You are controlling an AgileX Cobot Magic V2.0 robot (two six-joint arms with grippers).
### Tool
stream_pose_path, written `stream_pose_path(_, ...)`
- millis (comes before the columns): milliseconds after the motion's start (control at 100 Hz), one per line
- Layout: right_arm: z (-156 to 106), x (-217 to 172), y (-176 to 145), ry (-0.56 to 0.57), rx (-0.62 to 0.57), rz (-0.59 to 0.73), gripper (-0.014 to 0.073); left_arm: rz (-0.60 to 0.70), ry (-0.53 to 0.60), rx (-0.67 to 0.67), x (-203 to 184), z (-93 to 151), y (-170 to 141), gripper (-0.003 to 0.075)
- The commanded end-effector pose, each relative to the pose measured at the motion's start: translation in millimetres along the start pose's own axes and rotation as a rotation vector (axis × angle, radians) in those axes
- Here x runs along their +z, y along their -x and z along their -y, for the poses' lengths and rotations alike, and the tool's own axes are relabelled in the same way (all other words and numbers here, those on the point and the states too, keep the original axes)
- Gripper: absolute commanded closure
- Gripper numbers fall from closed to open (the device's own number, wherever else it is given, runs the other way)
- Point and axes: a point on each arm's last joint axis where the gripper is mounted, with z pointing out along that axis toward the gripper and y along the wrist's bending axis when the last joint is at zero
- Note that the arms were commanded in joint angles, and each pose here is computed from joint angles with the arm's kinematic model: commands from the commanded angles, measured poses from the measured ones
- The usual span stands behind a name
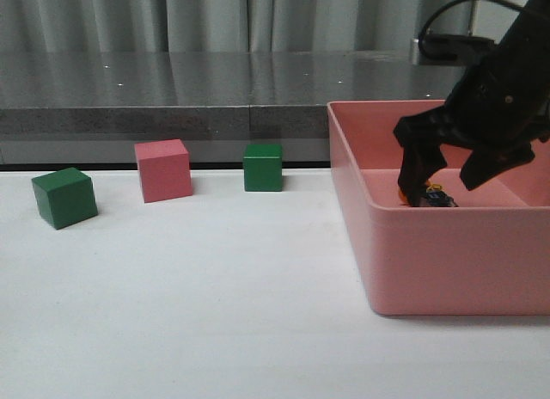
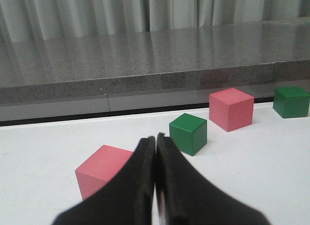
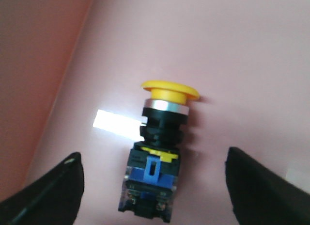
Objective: Place and stand button with both arms
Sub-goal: 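Lower the right gripper into the pink bin and grasp the yellow button, then lift the button out of the bin with the right gripper, carry toward cubes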
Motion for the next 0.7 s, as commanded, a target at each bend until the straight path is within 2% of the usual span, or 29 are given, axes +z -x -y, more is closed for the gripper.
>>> stream_pose_path(0,0,-10,16,-0.010,-0.009,0.094,0.0034,0.070,0.001,-0.014,0,1,-6,0.0740)
stream_pose_path(70,0,-3,14,-0.009,-0.008,0.076,0.0122,0.070,0.001,-0.014,0,1,-6,0.0740)
stream_pose_path(240,0,-5,15,-0.002,-0.009,0.062,0.0502,0.070,0.001,-0.014,0,1,-6,0.0740)
stream_pose_path(340,-5,-19,20,0.024,-0.018,0.030,0.0665,0.070,0.001,-0.014,0,1,-6,0.0740)
stream_pose_path(440,-18,-42,31,0.054,-0.057,0.043,0.0664,0.070,0.001,-0.014,0,1,-6,0.0740)
stream_pose_path(530,-38,-69,45,0.079,-0.150,0.125,0.0664,0.070,0.001,-0.014,0,1,-6,0.0740)
stream_pose_path(690,-100,-106,63,0.165,-0.395,0.256,0.0664,0.070,0.001,-0.014,0,1,-6,0.0740)
